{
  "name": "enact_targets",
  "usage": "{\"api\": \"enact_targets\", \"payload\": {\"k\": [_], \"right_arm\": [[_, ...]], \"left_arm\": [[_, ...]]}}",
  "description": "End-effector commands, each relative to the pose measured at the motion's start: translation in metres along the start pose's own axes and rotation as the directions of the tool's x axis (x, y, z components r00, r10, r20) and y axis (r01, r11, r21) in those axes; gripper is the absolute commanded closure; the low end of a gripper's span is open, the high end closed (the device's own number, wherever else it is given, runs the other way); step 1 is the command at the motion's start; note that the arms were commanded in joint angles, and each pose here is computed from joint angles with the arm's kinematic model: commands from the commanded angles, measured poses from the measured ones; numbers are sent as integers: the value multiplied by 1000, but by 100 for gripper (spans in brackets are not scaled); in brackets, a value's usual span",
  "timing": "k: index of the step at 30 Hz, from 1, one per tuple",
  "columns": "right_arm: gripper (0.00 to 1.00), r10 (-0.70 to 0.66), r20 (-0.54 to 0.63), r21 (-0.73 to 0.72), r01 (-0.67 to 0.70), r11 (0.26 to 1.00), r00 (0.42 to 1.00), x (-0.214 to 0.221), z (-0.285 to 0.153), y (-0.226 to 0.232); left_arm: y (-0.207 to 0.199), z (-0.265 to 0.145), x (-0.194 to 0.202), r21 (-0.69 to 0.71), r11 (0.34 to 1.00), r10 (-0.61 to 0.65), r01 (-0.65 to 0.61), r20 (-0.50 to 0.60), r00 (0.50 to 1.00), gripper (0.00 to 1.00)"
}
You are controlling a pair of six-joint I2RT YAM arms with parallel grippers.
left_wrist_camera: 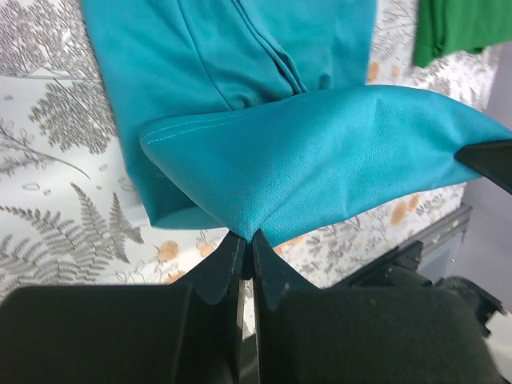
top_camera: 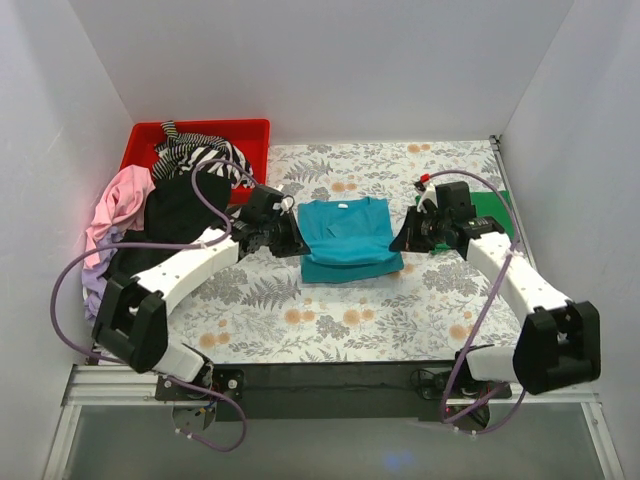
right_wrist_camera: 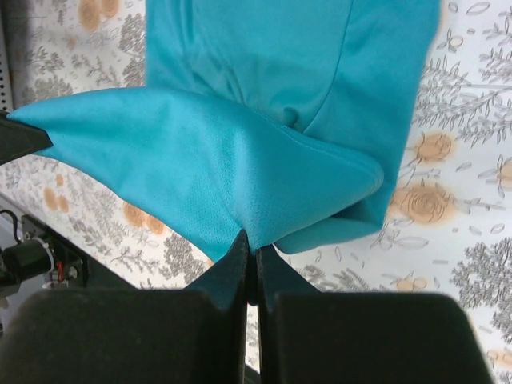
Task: Fold and stack the t-shirts
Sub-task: Fold the tshirt
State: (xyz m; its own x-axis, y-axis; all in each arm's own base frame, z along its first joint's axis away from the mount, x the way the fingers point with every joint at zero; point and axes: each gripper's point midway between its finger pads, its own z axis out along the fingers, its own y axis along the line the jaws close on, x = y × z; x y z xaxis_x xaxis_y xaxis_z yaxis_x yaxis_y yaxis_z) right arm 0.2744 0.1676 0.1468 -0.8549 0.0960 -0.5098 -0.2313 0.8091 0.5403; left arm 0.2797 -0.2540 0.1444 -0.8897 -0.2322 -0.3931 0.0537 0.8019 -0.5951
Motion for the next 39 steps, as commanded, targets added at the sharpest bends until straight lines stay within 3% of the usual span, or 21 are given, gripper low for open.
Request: {"api": "enact_targets", "payload": {"k": [1, 9, 18, 26, 34, 35, 37, 38, 39], "right_arm": [[96, -66, 36, -1, 66, 998, 997, -34, 13, 2], [98, -64, -19, -16, 64, 998, 998, -66, 56, -10], [98, -58, -2, -36, 58, 998, 998, -113, 83, -23], [99, -49, -1, -64, 49, 997, 999, -145, 108, -37], [97, -47, 33, -93, 50, 994, 998, -182, 137, -52], [91, -45, 47, -95, 49, 994, 998, -190, 138, -54], [68, -29, 33, -119, 33, 992, 999, -192, 151, -59], [65, -45, 55, -113, 51, 992, 997, -203, 157, -62], [63, -57, 69, -102, 64, 993, 996, -208, 160, -65]], "left_arm": [[-2, 13, -32, -24, 999, 27, -26, 62, 998, 100], [13, 48, -75, -59, 998, 8, -4, 76, 997, 100], [28, 71, -130, -60, 998, -11, 18, 118, 993, 100], [34, 102, -156, -12, 999, -37, 38, 97, 995, 100], [47, 127, -195, 43, 998, -47, 41, 146, 988, 100], [51, 135, -200, 54, 997, -55, 47, 144, 988, 94], [58, 144, -207, 77, 994, -83, 73, 135, 987, 64], [64, 151, -215, 78, 993, -100, 90, 140, 985, 56], [65, 151, -219, 80, 992, -105, 94, 152, 983, 54]]}}
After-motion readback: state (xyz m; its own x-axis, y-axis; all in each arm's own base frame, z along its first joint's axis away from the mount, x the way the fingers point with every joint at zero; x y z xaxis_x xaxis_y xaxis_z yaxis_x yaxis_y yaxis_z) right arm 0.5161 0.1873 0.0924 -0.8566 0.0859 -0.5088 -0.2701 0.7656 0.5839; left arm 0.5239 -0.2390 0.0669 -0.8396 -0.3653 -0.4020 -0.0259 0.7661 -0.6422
